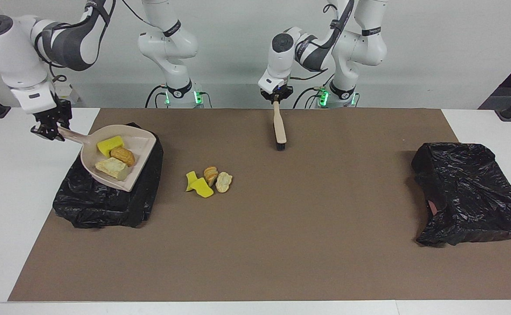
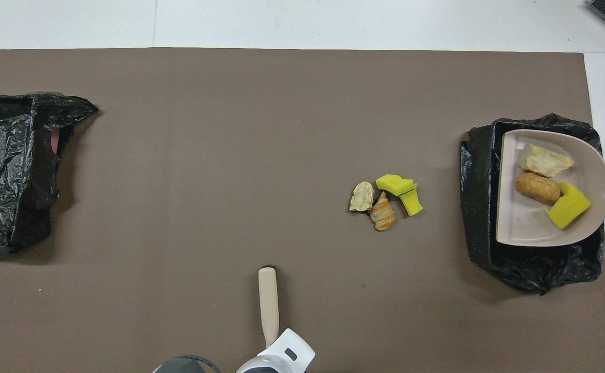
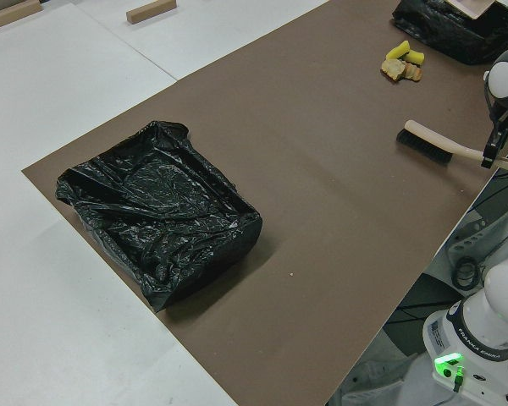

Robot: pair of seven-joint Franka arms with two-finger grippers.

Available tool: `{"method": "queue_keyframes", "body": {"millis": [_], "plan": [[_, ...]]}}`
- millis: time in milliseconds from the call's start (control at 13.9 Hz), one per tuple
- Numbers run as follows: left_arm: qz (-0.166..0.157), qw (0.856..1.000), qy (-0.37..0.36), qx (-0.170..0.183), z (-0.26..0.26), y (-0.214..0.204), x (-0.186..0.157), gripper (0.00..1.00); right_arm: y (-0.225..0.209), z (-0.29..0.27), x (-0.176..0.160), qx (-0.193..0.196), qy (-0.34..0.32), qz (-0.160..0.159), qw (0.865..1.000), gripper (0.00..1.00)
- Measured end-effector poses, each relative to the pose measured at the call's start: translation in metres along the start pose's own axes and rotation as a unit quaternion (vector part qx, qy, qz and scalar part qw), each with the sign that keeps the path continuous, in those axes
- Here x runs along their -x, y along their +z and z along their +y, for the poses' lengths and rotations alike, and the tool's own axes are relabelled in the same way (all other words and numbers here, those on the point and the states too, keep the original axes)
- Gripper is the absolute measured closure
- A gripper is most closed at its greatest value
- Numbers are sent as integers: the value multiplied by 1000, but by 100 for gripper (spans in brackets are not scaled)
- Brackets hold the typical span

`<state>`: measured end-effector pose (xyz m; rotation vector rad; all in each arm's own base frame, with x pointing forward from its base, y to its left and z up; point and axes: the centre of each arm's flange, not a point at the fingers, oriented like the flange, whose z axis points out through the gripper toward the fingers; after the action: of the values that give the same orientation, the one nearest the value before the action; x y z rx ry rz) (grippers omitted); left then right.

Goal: Sweep and dump trash in bin
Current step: 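Carry the loaded dustpan with the right gripper over the nearer black bag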

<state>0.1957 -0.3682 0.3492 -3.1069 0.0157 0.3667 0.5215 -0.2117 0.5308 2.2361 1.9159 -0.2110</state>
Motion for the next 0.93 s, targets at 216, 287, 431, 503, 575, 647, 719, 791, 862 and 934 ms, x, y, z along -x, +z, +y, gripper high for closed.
{"method": "queue_keyframes", "body": {"millis": [216, 287, 431, 503, 575, 647, 719, 791, 862, 934], "plan": [[5, 1000, -1, 4, -1, 2, -2, 55, 1, 6, -6, -7, -53, -87, 995, 67], [5, 1000, -1, 6, -1, 2, -3, 42, 0, 8, -13, -8, -74, -106, 992, 67], [4, 1000, 4, 10, -1, 3, -8, 19, -7, 14, -38, -7, -141, -151, 978, 67], [3, 1000, 11, 14, 0, 0, -15, 6, -12, 17, -53, -6, -175, -169, 970, 67], [3, 1000, 17, 23, 1, -6, -27, 0, -16, 19, -66, -4, -202, -185, 962, 67], [8, 999, 24, 33, 0, -17, -45, 0, -19, 21, -75, -2, -219, -198, 955, 67], [21, 998, 33, 40, -5, -33, -67, 0, -21, 21, -79, -2, -228, -209, 951, 67], [43, 997, 40, 43, -16, -53, -96, 0, -22, 22, -79, -3, -233, -220, 947, 67], [64, 996, 43, 42, -32, -73, -124, 0, -22, 22, -78, -5, -235, -229, 945, 67], [83, 995, 45, 35, -50, -91, -151, 0, -23, 21, -76, -10, -230, -239, 943, 67]]}}
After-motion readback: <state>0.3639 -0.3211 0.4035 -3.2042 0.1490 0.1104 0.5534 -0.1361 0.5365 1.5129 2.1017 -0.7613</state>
